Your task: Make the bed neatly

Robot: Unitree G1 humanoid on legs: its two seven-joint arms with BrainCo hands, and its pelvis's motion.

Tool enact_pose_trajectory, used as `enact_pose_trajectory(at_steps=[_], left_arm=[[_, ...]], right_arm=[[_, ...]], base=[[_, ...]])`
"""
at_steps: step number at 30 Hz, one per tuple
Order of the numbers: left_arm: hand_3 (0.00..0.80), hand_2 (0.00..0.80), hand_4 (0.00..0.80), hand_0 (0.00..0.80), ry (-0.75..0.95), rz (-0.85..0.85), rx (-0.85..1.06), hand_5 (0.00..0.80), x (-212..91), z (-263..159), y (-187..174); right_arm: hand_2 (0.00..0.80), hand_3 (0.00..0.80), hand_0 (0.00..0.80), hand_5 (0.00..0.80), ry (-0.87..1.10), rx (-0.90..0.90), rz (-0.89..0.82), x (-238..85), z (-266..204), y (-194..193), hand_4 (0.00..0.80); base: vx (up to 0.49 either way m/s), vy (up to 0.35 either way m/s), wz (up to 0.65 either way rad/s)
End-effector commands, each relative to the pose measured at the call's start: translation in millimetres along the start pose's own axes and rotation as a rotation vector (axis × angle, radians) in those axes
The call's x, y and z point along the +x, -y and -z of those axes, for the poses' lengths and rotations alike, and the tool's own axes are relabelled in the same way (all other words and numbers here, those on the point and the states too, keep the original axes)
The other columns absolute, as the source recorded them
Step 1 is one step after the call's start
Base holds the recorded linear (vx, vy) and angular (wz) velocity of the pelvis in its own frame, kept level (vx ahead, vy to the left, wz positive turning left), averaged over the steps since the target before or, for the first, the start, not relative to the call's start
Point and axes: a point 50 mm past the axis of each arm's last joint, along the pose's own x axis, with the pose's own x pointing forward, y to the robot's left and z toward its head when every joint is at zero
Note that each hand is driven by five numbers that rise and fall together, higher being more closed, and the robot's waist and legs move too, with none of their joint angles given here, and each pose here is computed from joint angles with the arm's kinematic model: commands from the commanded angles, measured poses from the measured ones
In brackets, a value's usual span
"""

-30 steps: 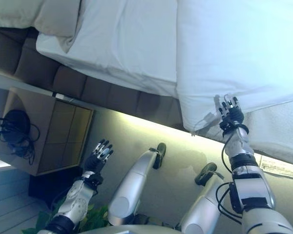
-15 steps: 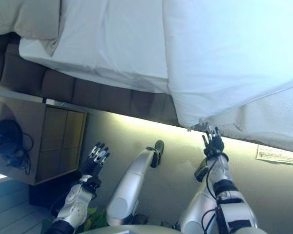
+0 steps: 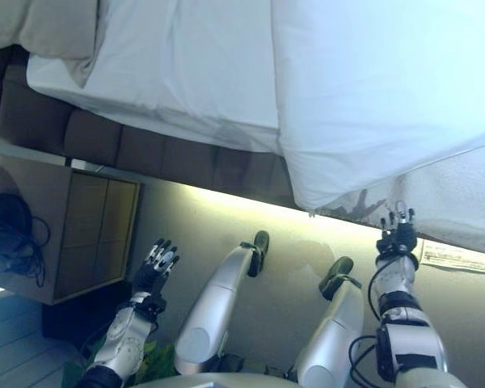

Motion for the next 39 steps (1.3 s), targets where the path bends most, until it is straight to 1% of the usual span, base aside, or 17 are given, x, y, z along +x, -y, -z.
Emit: enact_pose_trajectory(at_steps=[1,8,12,15,18,27,30,34,38,39], left_arm=[[0.0,0.0,0.0,0.0,0.09,0.008,0.01,0.0,0.9,-15.3,-2.4],[0.0,0.0,0.0,0.0,0.095,0.009,0.014,0.0,-2.7,-17.0,-7.3],[0.0,0.0,0.0,0.0,0.09,0.009,0.013,0.0,-4.0,-15.7,-9.2],[0.0,0.0,0.0,0.0,0.089,0.016,0.013,0.0,-5.0,-15.5,-8.3],[0.0,0.0,0.0,0.0,0.095,0.029,0.011,0.0,-5.8,-17.4,-7.7],[0.0,0.0,0.0,0.0,0.102,0.048,0.022,0.0,-7.3,-21.5,-8.4],[0.0,0.0,0.0,0.0,0.101,0.031,0.022,0.0,-8.4,-22.6,-13.0],[0.0,0.0,0.0,0.0,0.096,0.025,0.021,0.0,-8.7,-21.4,-14.8],[0.0,0.0,0.0,0.0,0.097,0.045,0.023,0.0,-8.9,-19.5,-10.6],[0.0,0.0,0.0,0.0,0.099,0.051,0.024,0.0,-8.5,-19.7,-9.4]], right_arm=[[0.0,0.0,0.0,0.0,0.189,0.016,0.019,10.2,-68.3,5.9,0.0],[0.0,0.0,0.0,0.0,0.288,0.03,-0.001,18.0,-112.8,-11.4,0.0],[0.0,0.0,0.0,0.0,0.311,0.032,0.014,19.1,-129.5,-12.5,0.0],[0.0,0.0,0.0,0.0,0.321,0.074,-0.017,18.5,-140.6,-11.9,0.0],[0.0,0.0,0.0,0.0,0.315,0.087,-0.085,19.1,-144.1,-17.8,0.0],[0.0,0.0,0.0,0.0,0.302,0.086,-0.224,24.9,-155.1,-64.1,0.0],[0.0,0.0,0.0,0.0,0.305,0.113,-0.232,25.6,-153.7,-69.4,0.0],[0.0,0.0,0.0,0.0,0.308,0.136,-0.199,26.2,-155.1,-66.7,0.0],[0.0,0.0,0.0,0.0,0.307,0.14,-0.238,26.0,-157.2,-70.7,0.0],[0.056,0.056,0.056,0.056,0.307,0.134,-0.251,26.0,-157.5,-74.1,0.056]], base=[[-0.016,-0.006,0.12],[-0.007,0.0,0.06],[-0.003,0.007,0.03],[0.004,0.014,0.05],[0.001,0.004,0.01],[0.012,0.004,0.0],[0.036,0.002,0.0],[0.0,0.0,0.0],[0.0,0.0,0.0],[0.0,0.0,0.0]])
